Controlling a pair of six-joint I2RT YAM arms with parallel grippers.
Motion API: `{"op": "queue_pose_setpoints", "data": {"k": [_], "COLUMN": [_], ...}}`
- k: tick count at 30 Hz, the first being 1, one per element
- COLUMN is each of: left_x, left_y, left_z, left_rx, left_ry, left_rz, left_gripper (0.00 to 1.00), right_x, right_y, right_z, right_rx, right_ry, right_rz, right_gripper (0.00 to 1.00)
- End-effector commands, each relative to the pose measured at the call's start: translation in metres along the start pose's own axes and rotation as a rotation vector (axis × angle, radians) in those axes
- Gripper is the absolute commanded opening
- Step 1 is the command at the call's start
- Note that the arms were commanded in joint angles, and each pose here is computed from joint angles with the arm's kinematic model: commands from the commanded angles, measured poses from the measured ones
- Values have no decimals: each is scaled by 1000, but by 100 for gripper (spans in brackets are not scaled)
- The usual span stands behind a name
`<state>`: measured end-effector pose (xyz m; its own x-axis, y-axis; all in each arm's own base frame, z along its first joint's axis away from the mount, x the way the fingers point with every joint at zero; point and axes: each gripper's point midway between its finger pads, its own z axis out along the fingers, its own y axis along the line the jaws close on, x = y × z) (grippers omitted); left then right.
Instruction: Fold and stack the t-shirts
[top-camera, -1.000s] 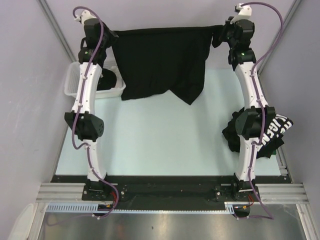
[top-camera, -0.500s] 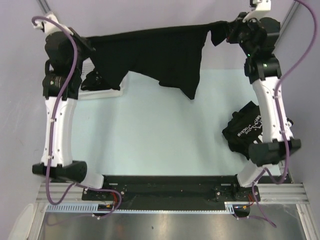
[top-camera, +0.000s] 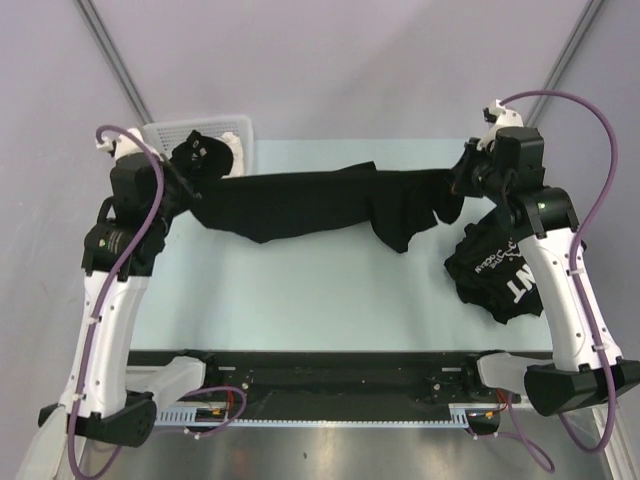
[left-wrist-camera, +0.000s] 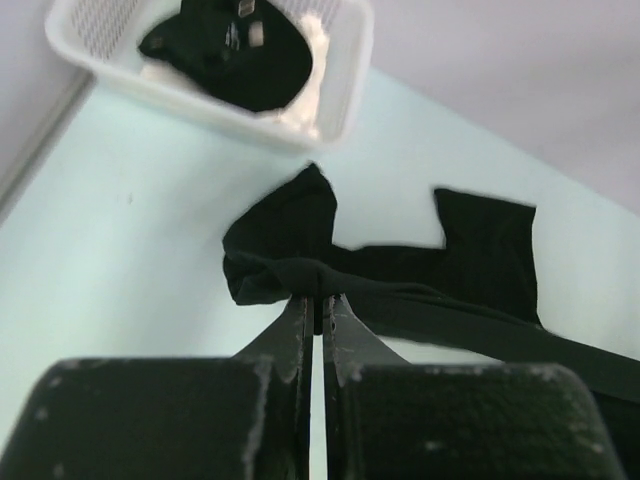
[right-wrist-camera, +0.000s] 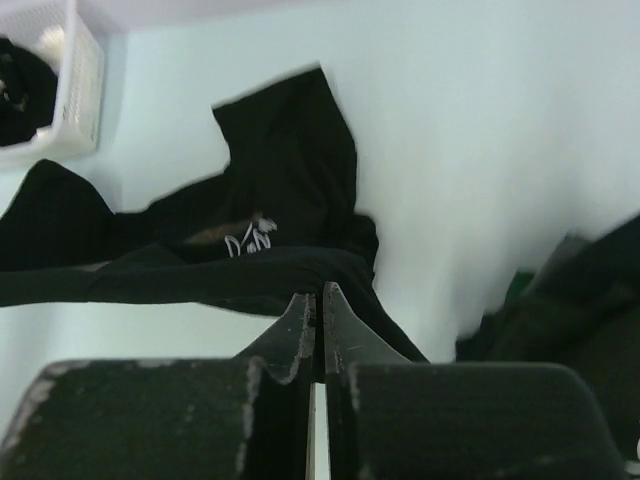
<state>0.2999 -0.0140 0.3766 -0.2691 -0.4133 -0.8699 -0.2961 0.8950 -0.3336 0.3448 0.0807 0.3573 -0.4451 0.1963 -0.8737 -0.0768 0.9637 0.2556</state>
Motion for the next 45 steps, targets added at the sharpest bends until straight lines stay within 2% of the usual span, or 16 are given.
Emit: {"op": "queue_pose_setpoints", "data": {"k": [1,3,6,8,12,13,14,16,17,20,23,26,27,31,38,45], "left_x": [41,60,90,103,147,156,177,193,210,236,243,239,238,227,199,170], "left_y": [57,67,87,92,99,97,91,85,82,85,86,84,84,82,72,59], "left_z": [-35,-45,-73,-87,-107,-112,-115,-123,-126,-126,-124,-122,-120,-112,-103,-93], "left_rx": [-191,-208,-230,-214,-188,-155,-109,-68,-48,-64,-79,-84,-93,-108,-98,-73], "left_ry": [127,198,299,330,492,509,587,630,699,788,826,840,847,828,764,697], "left_rz": [17,40,71,65,50,31,8,-52,-75,-108,-103,-81,-70,-52,-29,-11], "left_gripper": [0,0,0,0,0,0,0,0,0,0,0,2,11,23,27,26], "right_x": [36,49,88,118,172,182,188,204,210,244,268,272,271,268,259,232], "right_y": [-35,-26,-16,-19,-22,-25,-26,-28,-28,-29,-27,-24,-23,-21,-20,-18], "right_z": [-42,-52,-63,-72,-88,-90,-93,-103,-107,-117,-121,-117,-116,-106,-93,-60], "right_rx": [179,137,93,116,146,166,174,194,198,207,197,174,165,135,103,72], "right_ry": [115,170,338,464,698,733,754,825,838,948,1036,1056,1058,1052,1043,950], "right_rz": [115,158,220,252,323,338,345,365,376,412,449,459,458,471,484,472], "right_gripper": [0,0,0,0,0,0,0,0,0,0,0,35,44,50,53,56]}}
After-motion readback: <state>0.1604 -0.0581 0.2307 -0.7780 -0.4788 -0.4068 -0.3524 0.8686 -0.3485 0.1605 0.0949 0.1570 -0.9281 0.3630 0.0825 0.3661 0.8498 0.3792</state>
